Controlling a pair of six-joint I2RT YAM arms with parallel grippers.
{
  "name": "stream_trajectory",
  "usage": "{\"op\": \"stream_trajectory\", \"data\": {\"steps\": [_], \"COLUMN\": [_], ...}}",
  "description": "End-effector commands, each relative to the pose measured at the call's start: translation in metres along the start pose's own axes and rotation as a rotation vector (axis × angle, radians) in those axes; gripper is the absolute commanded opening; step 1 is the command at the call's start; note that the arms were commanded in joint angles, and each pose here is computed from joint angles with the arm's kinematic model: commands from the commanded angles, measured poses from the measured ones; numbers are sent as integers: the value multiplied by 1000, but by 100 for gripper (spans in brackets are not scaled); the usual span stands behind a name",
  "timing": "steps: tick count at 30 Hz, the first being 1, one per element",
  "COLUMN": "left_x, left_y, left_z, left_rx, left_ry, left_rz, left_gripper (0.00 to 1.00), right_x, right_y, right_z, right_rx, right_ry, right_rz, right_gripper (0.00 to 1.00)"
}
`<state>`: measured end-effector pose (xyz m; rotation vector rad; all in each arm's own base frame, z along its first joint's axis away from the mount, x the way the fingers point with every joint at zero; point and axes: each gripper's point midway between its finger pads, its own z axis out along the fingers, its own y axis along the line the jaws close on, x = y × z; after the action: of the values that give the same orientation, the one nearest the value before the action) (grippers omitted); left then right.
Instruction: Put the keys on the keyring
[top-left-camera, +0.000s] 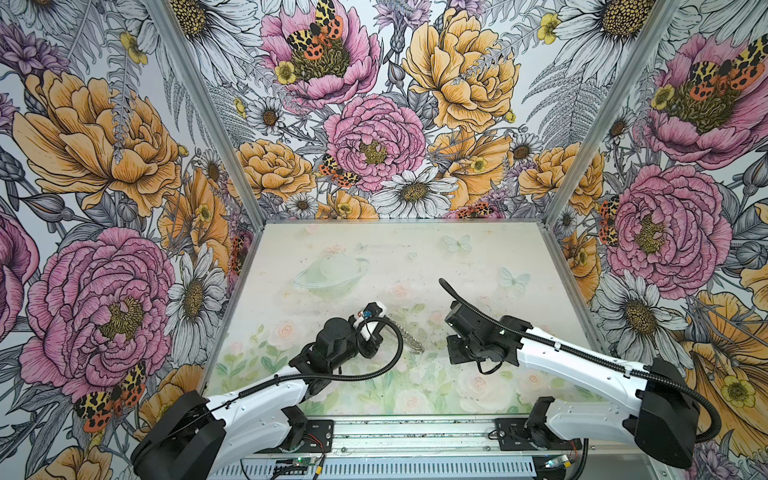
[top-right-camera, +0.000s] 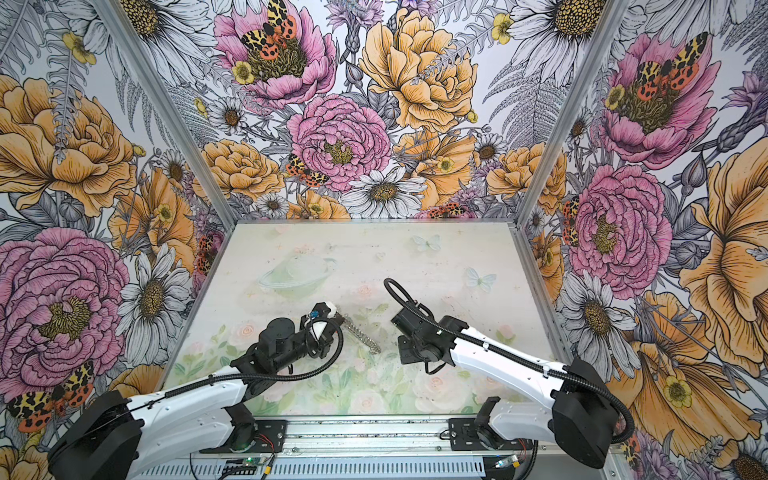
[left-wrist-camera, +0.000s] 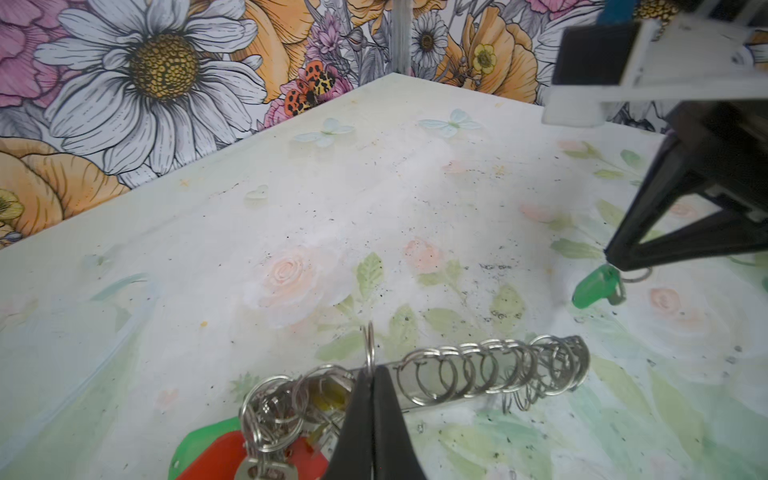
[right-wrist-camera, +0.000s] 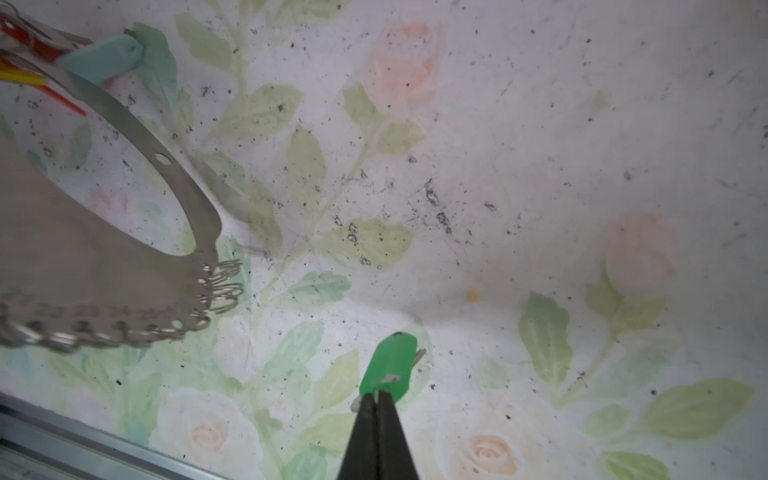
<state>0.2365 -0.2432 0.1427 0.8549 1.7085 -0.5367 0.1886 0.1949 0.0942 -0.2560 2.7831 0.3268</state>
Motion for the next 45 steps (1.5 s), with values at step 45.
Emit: {"op": "stream_trajectory", "data": {"steps": [45], "left_x": [-10], "left_y": [-98], "left_z": [15], "left_rx": [299], "left_ry": [-198], "left_rz": [283], "left_gripper": [0], "right_x": [-36], "right_y": [89], "right_z": [-34], "right_rx": [-529], "right_ry": [-240], "right_rz": [-74], "right_gripper": [0]}}
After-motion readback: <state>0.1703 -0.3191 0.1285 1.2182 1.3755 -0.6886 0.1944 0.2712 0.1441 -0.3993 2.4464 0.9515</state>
